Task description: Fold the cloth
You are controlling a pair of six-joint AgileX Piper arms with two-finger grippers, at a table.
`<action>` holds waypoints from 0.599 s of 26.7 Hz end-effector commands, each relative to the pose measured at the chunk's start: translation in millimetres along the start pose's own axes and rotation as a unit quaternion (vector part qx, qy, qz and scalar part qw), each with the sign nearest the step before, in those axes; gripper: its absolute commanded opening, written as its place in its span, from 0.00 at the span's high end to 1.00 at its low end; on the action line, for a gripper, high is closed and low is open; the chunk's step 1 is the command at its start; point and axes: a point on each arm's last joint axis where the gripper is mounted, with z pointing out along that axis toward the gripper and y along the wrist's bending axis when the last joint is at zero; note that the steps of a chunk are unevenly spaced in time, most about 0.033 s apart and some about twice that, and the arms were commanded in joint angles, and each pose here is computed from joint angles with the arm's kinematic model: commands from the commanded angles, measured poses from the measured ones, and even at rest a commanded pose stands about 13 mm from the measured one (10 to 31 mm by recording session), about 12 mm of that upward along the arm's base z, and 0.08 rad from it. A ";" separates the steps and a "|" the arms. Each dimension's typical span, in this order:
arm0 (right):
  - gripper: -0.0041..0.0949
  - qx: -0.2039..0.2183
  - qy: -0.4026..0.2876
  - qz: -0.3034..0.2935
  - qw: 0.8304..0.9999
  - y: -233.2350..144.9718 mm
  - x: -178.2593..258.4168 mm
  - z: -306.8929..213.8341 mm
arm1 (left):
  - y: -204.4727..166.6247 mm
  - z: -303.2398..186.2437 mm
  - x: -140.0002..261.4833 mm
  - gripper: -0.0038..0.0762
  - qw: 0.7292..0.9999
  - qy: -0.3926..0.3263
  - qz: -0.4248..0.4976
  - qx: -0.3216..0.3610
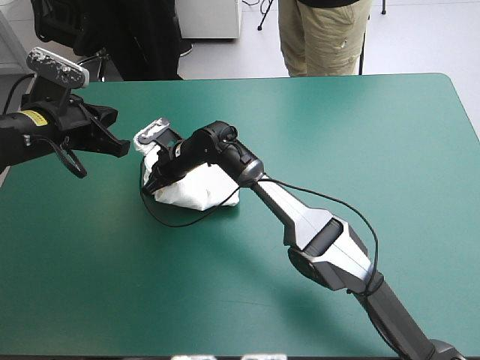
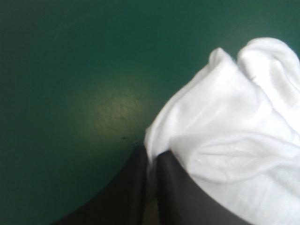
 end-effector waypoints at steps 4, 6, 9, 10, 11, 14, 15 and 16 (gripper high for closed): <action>0.38 0.012 -0.076 -0.041 0.996 12.2 -32.6 -48.6 | -1.2 -14.4 -10.0 0.96 0.999 -0.049 -0.009 -0.010; 0.26 0.028 -0.069 -0.040 0.996 5.9 -33.5 -58.9 | -1.3 -14.3 -9.6 0.96 0.999 -0.047 -0.012 -0.009; 0.34 0.062 -0.025 -0.014 0.998 -4.7 -34.6 -104.6 | -1.6 -14.2 -8.1 0.96 0.999 -0.038 -0.010 -0.008; 0.37 0.071 -0.010 -0.009 0.997 -7.0 -33.5 -117.8 | -1.6 -14.2 -7.8 0.96 0.999 -0.037 -0.010 -0.008; 0.41 0.080 -0.020 0.012 0.996 -9.4 -36.7 -136.2 | -1.4 -14.2 -7.8 0.96 0.999 -0.037 -0.009 -0.009; 0.47 0.095 -0.025 0.033 0.995 -23.8 -34.1 -178.5 | -0.2 -14.2 -7.3 0.96 0.999 -0.034 -0.006 -0.015; 0.47 0.103 -0.026 0.034 0.994 -25.5 -32.8 -190.4 | -0.2 -14.2 -7.3 0.96 0.999 -0.034 -0.007 -0.015; 0.47 0.114 -0.011 0.050 0.992 -35.9 -24.3 -199.7 | 0.8 -14.2 -7.0 0.96 0.999 -0.033 -0.006 -0.021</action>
